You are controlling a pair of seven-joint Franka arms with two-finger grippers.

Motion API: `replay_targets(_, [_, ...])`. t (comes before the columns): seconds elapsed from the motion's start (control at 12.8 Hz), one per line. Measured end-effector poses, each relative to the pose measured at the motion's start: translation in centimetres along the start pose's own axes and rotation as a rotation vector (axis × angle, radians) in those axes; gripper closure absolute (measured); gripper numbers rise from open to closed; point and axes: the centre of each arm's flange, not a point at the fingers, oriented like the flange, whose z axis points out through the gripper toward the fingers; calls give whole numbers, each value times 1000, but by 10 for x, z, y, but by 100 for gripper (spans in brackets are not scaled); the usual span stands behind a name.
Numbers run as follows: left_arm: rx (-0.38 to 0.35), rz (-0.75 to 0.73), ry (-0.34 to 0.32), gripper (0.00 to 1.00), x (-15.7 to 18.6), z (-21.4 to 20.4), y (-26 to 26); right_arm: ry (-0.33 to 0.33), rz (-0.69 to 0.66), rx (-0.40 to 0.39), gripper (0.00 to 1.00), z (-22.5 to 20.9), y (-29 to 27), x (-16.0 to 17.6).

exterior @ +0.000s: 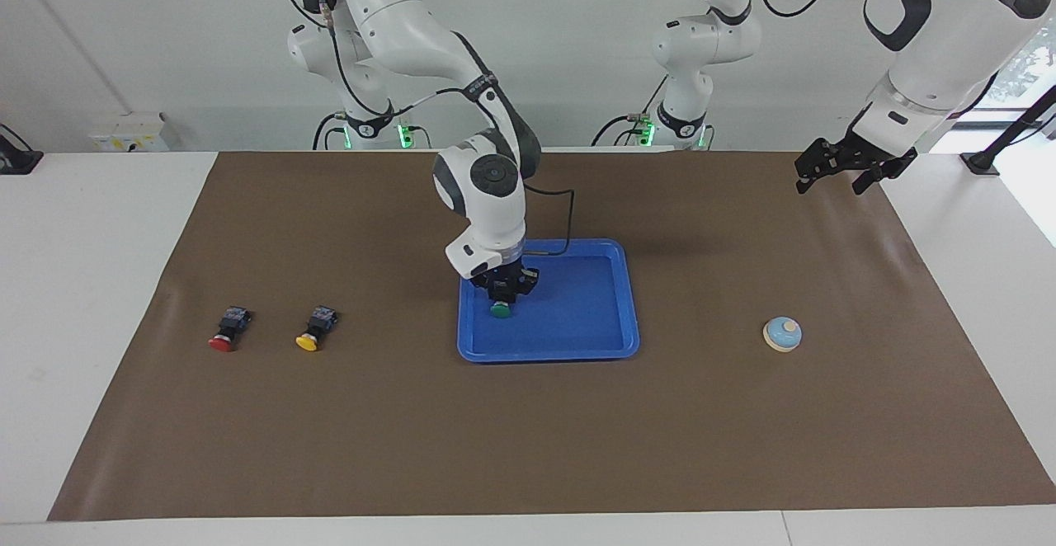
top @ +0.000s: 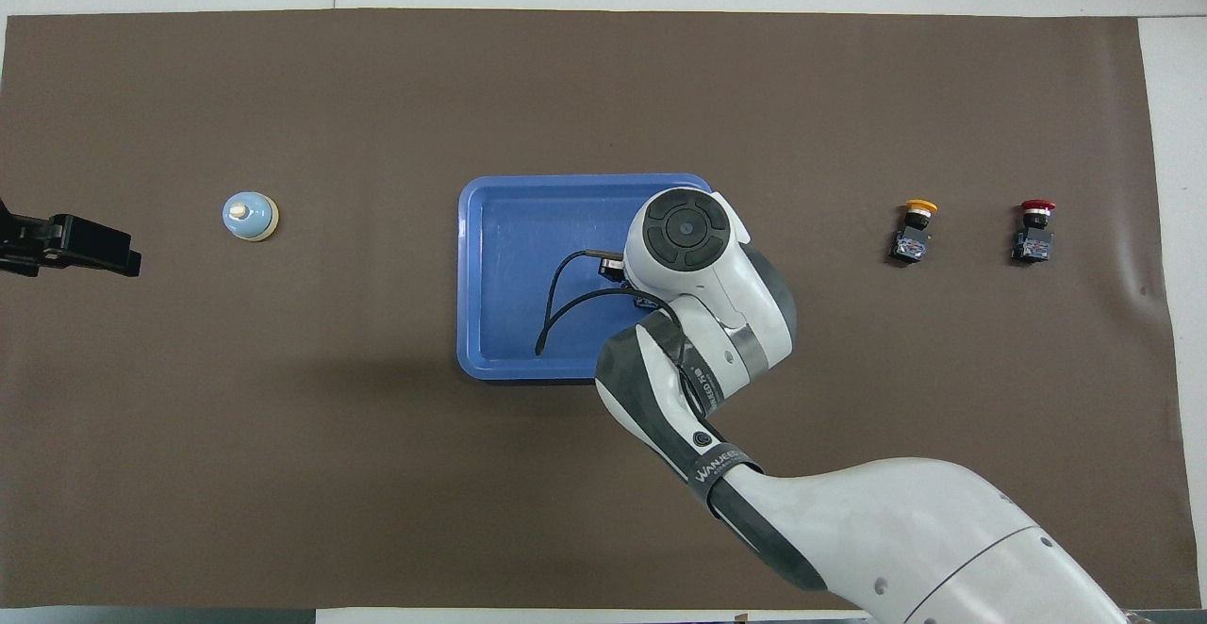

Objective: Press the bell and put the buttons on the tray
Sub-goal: 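Carry the green button over the blue tray and lower it, then release the green button and reach the right gripper to the yellow button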

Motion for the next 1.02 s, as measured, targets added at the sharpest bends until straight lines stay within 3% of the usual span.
replay_targets(0.08, [0,0,0,0,0,0,0,2,7,2,44,-2,0,1])
replay_targets(0.24, [0,0,0,0,0,0,0,4,25,-5,20,-16,8,9])
replay_targets(0.39, [0,0,0,0,0,0,0,-3,71,-23,0,-53,30,32])
replay_targets(0.71, [0,0,0,0,0,0,0,-2,98,-30,0,-121,132,98])
replay_targets(1.02, [0,0,0,0,0,0,0,-41,71,-46,0,-109,248,142])
